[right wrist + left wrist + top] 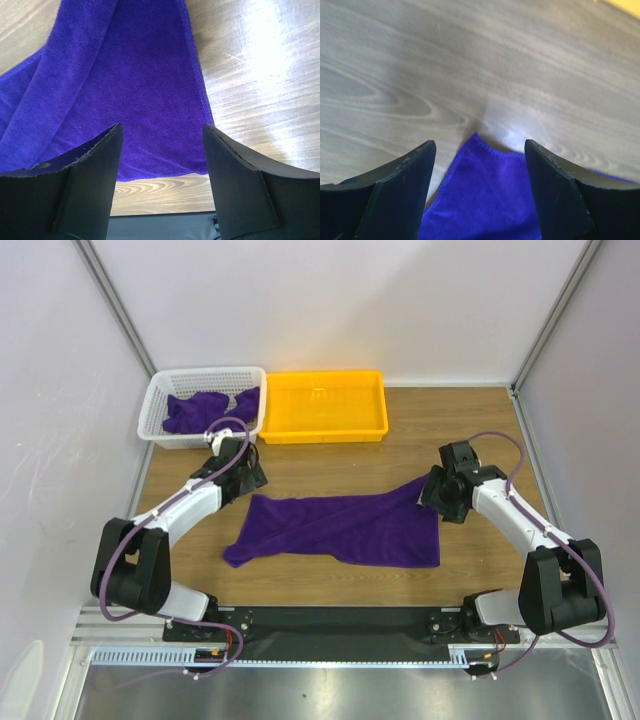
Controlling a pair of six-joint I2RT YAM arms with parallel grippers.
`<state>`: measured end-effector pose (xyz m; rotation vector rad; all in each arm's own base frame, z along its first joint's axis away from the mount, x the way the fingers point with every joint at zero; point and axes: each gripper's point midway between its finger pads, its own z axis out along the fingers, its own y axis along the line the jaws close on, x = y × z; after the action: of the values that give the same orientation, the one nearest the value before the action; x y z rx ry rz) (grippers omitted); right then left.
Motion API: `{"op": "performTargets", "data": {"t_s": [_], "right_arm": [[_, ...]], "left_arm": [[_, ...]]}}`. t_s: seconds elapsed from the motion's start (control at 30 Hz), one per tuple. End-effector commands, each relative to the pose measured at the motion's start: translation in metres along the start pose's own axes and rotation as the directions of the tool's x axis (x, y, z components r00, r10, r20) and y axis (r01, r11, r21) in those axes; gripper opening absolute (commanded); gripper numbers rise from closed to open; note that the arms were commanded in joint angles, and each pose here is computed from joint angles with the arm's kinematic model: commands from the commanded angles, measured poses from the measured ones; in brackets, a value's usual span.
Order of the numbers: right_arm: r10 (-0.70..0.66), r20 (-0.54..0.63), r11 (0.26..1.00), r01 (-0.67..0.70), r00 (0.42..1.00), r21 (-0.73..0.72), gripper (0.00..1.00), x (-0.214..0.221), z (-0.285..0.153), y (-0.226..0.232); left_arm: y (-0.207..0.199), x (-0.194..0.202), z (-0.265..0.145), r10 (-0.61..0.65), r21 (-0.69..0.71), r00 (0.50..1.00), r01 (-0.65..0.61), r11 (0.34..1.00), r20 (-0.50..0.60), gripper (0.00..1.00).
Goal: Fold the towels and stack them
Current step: Flatten out the crumpled towel
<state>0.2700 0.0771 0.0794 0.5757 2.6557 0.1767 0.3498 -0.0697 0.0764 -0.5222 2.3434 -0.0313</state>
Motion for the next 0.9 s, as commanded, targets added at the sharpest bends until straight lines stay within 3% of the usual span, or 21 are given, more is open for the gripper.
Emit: {"op": "performTargets", "data": {"t_s": [0.0, 0.23, 0.47, 0.63, 0.73, 0.77, 0.87], "right_arm": [[0.0, -0.032, 1.0, 0.0, 0.999, 0.0, 0.7, 0.009, -0.001, -0.001], [0.024, -0.065, 1.0, -0.024, 0.998, 0.001, 0.7, 0.021, 0.001, -0.004], [0.047, -0.095, 0.999, -0.046, 0.994, 0.011, 0.69, 0.035, 0.006, -0.01], [0.062, -0.104, 0.998, -0.06, 0.993, 0.026, 0.69, 0.042, 0.009, -0.014], [0.066, -0.106, 0.998, -0.063, 0.992, 0.026, 0.69, 0.045, 0.011, -0.014], [0.067, -0.108, 0.998, -0.064, 0.992, 0.028, 0.68, 0.047, 0.012, -0.015], [0.069, -0.122, 0.997, -0.064, 0.99, 0.04, 0.68, 0.052, 0.015, -0.018]], "left_arm": [[-0.006, 0.011, -0.008, 0.02, 0.068, 1.0, -0.019, 0.997, -0.021, 0.77], [-0.01, 0.029, 0.003, 0.017, 0.085, 0.999, -0.012, 0.996, -0.052, 0.71], [-0.014, 0.029, 0.023, 0.019, 0.048, 0.998, -0.016, 0.999, -0.054, 0.47], [-0.018, 0.03, 0.03, 0.023, 0.049, 0.998, -0.02, 0.999, -0.061, 0.44], [-0.018, 0.031, 0.034, 0.021, 0.044, 0.998, -0.018, 0.999, -0.061, 0.22], [-0.019, 0.028, 0.035, 0.018, 0.045, 0.998, -0.016, 0.999, -0.058, 0.09], [-0.018, 0.024, 0.037, 0.016, 0.018, 0.999, -0.015, 1.0, -0.05, 0.0]]}}
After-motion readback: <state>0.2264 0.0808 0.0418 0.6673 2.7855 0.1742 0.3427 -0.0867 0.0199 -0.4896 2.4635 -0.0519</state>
